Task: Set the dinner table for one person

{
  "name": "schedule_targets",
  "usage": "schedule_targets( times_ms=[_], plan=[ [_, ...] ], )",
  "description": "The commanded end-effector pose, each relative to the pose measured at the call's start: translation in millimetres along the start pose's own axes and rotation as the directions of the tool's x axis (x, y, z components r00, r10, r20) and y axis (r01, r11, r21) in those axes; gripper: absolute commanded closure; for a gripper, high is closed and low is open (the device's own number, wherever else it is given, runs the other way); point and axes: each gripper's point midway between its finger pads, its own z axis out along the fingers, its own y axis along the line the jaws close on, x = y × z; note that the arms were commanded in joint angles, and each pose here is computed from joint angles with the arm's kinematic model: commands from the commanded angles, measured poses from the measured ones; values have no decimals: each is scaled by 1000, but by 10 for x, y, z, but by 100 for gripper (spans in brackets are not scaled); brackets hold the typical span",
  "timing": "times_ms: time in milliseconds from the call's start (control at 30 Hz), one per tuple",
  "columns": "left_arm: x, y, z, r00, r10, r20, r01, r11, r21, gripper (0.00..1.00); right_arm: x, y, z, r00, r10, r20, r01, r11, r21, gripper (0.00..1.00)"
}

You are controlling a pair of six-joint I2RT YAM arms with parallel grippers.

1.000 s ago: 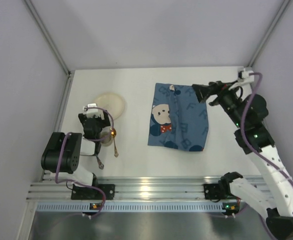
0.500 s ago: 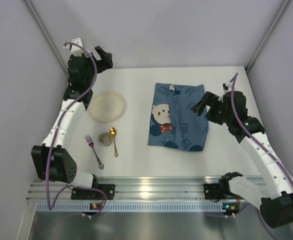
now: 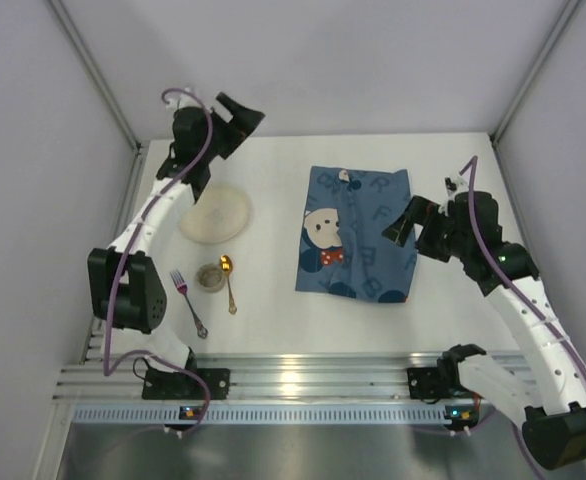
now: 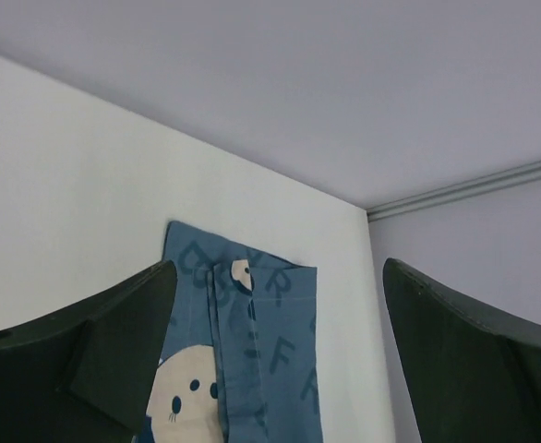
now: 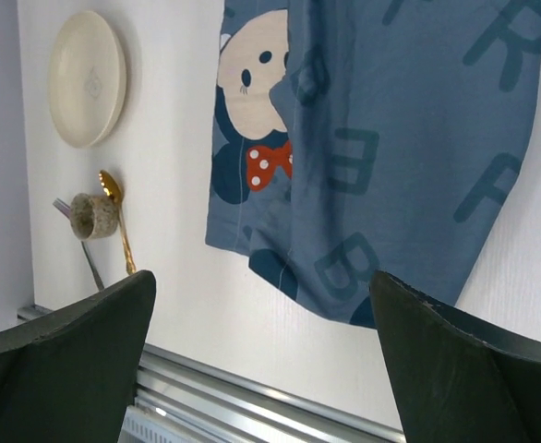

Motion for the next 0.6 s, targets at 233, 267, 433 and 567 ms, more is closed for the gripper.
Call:
schedule_targets(
  times_ms=[233,267,433,567],
  plan=[
    [1642,343,-10,822,239,-518,-407,881,-239,2,115,-151,170,973,-111,-203,135,985,111,0],
    [1929,383,-80,776,251,-578,-447,866,-224,4,135,-152,204,964,-130,-230,161,979,123,0],
    [2595,939,-308,664,184,-725,-534,795,-288,5,252,-129,397,909,-209,-361,286,942,176,1],
    [2870,1274,-480,609,125,-783,-539,790,-293,6,363,-46,493,893,-218,-393,306,936,175,1]
  ],
)
